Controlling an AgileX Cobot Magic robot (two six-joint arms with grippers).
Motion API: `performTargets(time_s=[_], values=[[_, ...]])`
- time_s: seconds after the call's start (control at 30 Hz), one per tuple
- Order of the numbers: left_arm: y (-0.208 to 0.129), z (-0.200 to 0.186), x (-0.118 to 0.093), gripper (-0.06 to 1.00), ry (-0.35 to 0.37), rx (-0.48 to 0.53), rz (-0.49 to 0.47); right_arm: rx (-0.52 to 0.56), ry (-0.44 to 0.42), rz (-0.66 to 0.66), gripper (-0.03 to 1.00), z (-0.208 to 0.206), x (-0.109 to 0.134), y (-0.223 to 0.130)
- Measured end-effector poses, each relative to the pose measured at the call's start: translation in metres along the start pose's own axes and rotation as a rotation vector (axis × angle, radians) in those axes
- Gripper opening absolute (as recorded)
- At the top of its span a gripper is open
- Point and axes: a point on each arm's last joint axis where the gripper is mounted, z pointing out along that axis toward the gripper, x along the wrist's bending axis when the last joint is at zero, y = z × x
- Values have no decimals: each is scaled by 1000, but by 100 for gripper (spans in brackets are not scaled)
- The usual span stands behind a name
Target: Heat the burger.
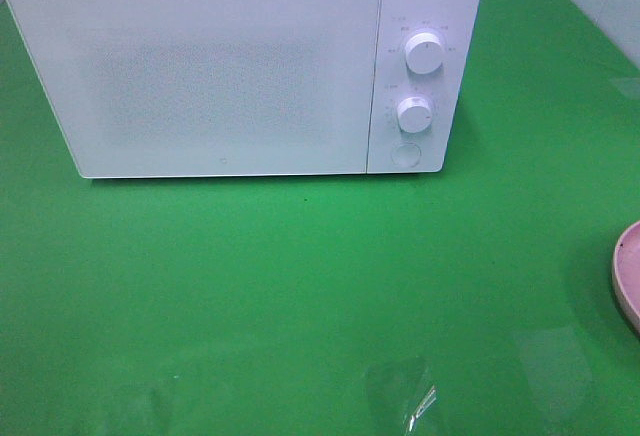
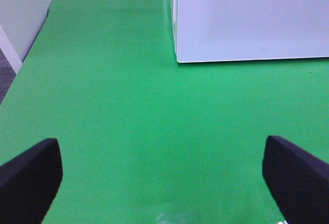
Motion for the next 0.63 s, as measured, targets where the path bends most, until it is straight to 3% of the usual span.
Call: performTargets(time_s=[0.63], values=[[0,0,0,98,0,0,0,0,0,0,76,0,0,0]])
